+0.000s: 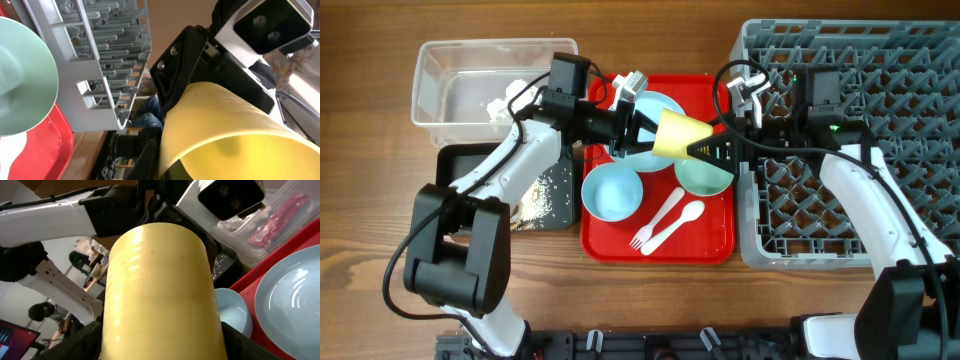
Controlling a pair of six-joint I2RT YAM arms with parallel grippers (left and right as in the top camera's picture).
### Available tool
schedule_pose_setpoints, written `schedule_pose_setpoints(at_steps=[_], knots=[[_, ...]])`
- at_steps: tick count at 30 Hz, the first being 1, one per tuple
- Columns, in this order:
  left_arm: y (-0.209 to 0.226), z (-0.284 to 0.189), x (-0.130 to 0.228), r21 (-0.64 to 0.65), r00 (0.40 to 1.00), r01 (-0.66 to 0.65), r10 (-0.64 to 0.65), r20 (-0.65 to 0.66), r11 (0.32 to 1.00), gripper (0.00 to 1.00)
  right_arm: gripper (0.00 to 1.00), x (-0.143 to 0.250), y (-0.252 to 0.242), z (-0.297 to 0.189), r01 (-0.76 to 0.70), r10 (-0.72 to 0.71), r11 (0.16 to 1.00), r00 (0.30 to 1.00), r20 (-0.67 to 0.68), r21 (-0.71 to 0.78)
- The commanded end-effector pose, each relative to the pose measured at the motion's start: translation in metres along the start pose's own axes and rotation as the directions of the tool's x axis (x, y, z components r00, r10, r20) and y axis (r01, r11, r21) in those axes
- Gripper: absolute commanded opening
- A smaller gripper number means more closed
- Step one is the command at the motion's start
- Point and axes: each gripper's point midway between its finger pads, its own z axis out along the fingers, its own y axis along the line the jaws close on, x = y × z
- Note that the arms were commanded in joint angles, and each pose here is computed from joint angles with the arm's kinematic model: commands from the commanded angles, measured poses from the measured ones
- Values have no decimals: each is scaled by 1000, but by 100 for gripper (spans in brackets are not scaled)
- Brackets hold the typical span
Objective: Sort waste into correct bins and load items into the dishwasher rack
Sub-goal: 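Hand the yellow cup from left gripper to right gripper, then place the yellow cup in the right side of the rack, release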
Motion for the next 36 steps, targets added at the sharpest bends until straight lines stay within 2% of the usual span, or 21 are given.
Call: schedule_pose_setpoints(at_steps=[1,4,6,9,11,12,13,14,15,18,21,23,24,27,32,34,36], knots=[[3,3,-1,-13,1000,10,-10,2,1000,4,71,-5,7,3,21,-21,999,1000,2,-41],[3,3,0,-13,1000,10,-10,1,1000,4,61,-5,6,3,27,-26,999,1000,3,-37],[3,3,0,-13,1000,9,-9,2,1000,4,46,-6,6,3,36,-36,999,999,5,-37],[9,3,-5,-50,1000,4,-3,27,999,16,41,-4,-10,3,-21,21,998,1000,-8,57],[35,-1,-16,-185,994,38,-18,110,982,23,33,-2,-28,1,-61,64,985,998,-14,162],[50,-5,-20,-267,989,49,-9,150,963,32,26,-1,-33,0,-71,75,979,997,-14,193],[66,-13,-24,-347,982,75,-8,191,935,38,23,0,-40,-2,-87,93,967,996,-12,239],[85,-42,-33,-454,957,149,-13,290,878,45,13,2,-50,-12,-89,99,935,995,-11,342],[95,-75,-36,-553,930,206,14,367,807,45,4,2,-55,-26,-92,103,894,995,-3,439],[94,-123,-25,-712,903,252,105,417,656,46,4,-5,-50,-63,-127,120,806,991,50,578],[72,-162,-10,-805,867,301,205,455,511,43,4,-12,-46,-137,-273,200,547,961,193,792],[56,-173,-4,-825,847,311,256,466,472,40,4,-10,-39,-179,-358,246,371,928,281,857],[47,-175,-3,-827,839,305,278,468,473,40,4,-10,-33,-203,-398,256,276,908,332,875],[38,-176,-3,-827,830,295,300,470,479,38,4,-8,-18,-259,-458,238,63,870,433,887],[39,-176,-2,-827,833,298,294,470,478,38,4,14,-7,-345,-519,225,-245,791,569,819],[39,-176,-1,-827,834,299,291,469,477,38,4,32,-11,-372,-563,227,-339,729,646,754],[40,-176,1,-827,836,302,285,469,475,37,4,49,-21,-394,-603,230,-396,665,711,692]])
